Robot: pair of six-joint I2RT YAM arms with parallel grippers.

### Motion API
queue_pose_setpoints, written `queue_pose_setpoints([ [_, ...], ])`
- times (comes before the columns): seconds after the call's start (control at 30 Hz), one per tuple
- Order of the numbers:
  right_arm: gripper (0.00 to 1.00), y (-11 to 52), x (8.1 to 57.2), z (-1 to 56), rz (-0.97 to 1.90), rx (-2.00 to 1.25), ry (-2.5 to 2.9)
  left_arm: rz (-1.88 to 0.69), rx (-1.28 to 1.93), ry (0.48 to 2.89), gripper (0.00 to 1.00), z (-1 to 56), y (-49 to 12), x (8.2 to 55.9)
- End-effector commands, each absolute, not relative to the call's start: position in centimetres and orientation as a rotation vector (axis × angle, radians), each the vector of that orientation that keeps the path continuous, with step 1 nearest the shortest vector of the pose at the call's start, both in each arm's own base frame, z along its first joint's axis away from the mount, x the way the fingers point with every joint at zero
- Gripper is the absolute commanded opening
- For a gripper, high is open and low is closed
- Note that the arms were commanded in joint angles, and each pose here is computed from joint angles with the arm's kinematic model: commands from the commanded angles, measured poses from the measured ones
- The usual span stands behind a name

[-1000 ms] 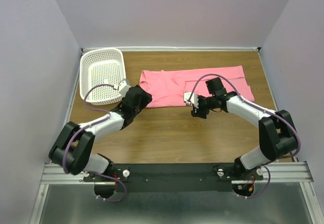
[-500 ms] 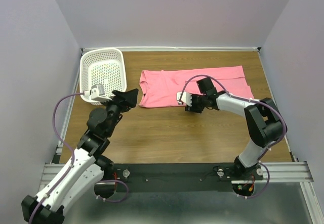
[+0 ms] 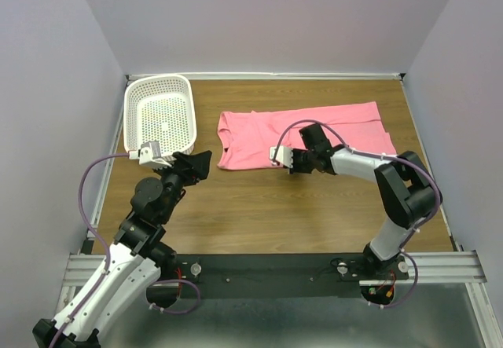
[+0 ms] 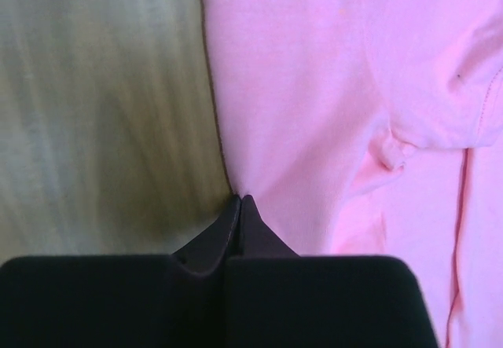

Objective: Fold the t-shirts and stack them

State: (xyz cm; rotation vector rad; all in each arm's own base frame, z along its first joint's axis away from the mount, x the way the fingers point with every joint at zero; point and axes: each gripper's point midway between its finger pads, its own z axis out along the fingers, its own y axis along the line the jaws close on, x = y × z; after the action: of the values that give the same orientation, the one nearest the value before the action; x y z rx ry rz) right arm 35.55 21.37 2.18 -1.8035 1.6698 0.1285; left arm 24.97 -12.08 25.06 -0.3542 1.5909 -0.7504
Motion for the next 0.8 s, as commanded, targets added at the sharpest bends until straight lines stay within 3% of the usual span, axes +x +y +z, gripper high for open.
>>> queue_pose_setpoints([
  [0.0,0.01,20.8,29.4,0.4,0.253,-1.938,1.696,-0.759,-0.321,1.618,0.80,24.1,-12.4,24.6],
  [0.23,0.03,24.5,18.2,-1.3,0.443,-2.195,1.562,-0.771,-0.313,1.630,0.80,23.6,-12.7,24.6],
  [0.27,0.16,25.2,17.4,-1.0,0.488,-2.174,1.586,-0.779,-0.311,1.635,0.80,23.4,-12.9,24.5],
  [0.37,0.38,27.1,17.5,1.0,0.555,-2.103,1.610,-0.786,-0.305,1.645,0.80,23.0,-13.0,24.4],
  [0.4,0.47,27.3,18.5,2.0,0.507,-2.059,1.630,-0.789,-0.306,1.639,0.80,23.1,-13.0,24.3],
  [0.53,0.56,27.7,24.5,6.2,0.472,-1.808,1.723,-0.790,-0.303,1.633,0.80,22.9,-12.8,24.0],
  [0.63,0.61,27.9,31.6,10.5,0.562,-1.523,1.823,-0.793,-0.305,1.625,0.80,22.8,-12.6,23.6],
  [0.67,0.69,28.5,35.8,10.6,0.710,-1.360,1.922,-0.809,-0.305,1.616,0.80,22.8,-12.6,23.3],
  [0.77,0.70,29.2,37.6,8.1,0.812,-1.260,2.042,-0.818,-0.304,1.617,0.80,22.6,-12.7,23.3],
])
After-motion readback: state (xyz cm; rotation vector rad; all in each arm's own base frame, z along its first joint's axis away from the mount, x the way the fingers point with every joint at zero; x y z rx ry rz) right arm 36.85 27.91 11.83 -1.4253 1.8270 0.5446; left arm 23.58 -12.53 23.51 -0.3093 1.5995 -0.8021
